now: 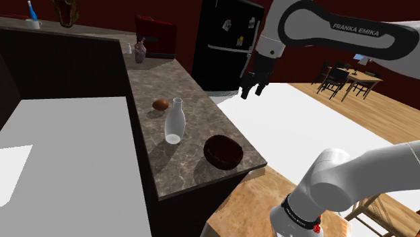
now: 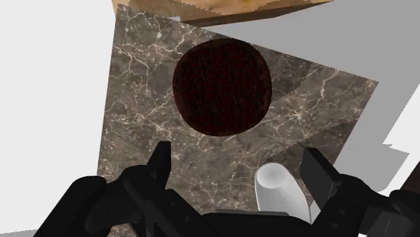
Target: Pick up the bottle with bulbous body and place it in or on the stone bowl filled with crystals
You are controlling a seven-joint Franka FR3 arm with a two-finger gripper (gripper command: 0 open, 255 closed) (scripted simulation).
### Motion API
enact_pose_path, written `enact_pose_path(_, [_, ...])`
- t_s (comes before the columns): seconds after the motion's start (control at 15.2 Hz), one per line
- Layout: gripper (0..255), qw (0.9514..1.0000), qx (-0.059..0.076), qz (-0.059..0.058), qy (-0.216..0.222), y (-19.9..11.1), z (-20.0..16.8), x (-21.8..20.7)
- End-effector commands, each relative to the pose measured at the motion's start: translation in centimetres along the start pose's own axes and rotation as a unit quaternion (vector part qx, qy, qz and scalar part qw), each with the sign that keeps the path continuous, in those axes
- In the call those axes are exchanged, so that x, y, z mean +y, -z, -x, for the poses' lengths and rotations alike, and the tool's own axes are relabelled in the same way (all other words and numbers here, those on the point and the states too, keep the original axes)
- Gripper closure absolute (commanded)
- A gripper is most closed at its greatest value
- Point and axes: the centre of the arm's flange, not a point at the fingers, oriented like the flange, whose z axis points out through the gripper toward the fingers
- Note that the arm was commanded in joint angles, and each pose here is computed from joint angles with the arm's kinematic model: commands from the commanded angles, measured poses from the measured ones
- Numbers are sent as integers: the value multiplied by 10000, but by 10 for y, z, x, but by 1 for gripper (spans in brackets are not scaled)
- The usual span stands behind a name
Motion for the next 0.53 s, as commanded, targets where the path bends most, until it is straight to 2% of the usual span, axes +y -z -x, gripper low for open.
enact_pose_path(0.0, [0, 10000, -12, -3, 7, -11, -21, -12])
enact_pose_path(0.46, [0, 10000, -70, -1, 36, -47, -98, -52])
